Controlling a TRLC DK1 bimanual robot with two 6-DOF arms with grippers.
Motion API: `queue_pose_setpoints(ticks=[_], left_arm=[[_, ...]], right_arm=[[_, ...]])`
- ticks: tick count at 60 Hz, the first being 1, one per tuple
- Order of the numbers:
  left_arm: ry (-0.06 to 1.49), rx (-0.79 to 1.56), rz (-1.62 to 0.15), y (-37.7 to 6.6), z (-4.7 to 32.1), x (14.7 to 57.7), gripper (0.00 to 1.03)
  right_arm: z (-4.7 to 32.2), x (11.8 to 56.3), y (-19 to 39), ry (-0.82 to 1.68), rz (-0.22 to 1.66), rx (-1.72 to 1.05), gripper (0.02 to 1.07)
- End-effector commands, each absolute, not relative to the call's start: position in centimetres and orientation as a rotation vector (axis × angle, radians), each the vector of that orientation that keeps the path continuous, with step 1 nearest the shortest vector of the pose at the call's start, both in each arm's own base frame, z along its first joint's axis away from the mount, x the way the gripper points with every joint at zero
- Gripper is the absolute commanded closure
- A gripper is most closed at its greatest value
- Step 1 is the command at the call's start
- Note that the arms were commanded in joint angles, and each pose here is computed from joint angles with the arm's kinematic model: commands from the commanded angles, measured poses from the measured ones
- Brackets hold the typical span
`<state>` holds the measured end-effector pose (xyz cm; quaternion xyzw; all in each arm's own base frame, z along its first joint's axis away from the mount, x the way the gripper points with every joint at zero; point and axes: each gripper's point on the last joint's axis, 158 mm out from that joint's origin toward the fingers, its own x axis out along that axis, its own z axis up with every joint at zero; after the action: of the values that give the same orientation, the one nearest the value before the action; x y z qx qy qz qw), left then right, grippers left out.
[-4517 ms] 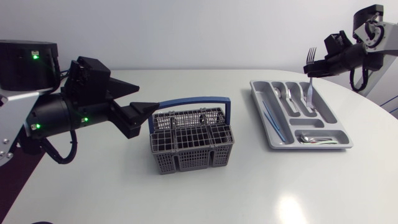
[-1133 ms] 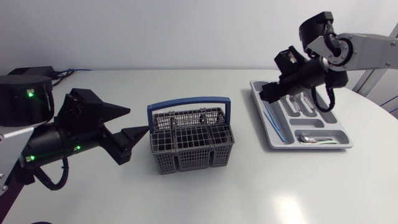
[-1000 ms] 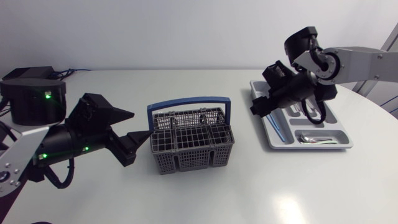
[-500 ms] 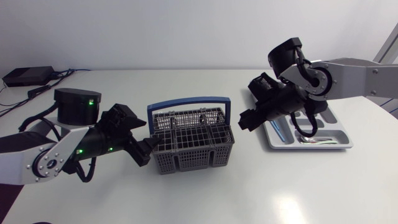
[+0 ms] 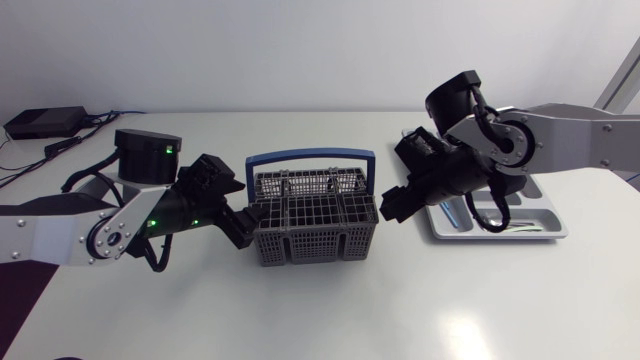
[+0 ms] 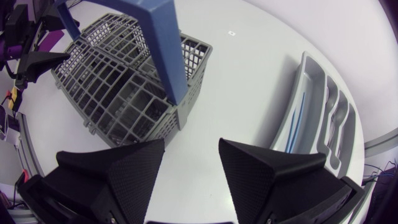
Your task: Unload the cutlery basket into the drawer organizer.
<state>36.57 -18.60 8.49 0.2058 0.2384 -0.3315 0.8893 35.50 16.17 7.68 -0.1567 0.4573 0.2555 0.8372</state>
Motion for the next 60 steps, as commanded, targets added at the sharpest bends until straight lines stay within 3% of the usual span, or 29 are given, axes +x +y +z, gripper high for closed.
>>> queue_pose_setpoints(ticks=[1,32,60], left_arm=[[0.497,0.461,-0.674,-18.3,8.2,37.8,0.17],[0.490,0.476,-0.667,-18.5,8.5,38.5,0.16],[0.406,0.440,-0.649,-17.6,14.0,35.6,0.15]], right_arm=[[7.6,34.7,16.8,0.967,0.545,-0.318,0.43],[7.9,34.8,17.1,0.944,0.516,-0.341,0.43],[11.9,34.9,16.6,0.838,0.502,-0.319,0.38]])
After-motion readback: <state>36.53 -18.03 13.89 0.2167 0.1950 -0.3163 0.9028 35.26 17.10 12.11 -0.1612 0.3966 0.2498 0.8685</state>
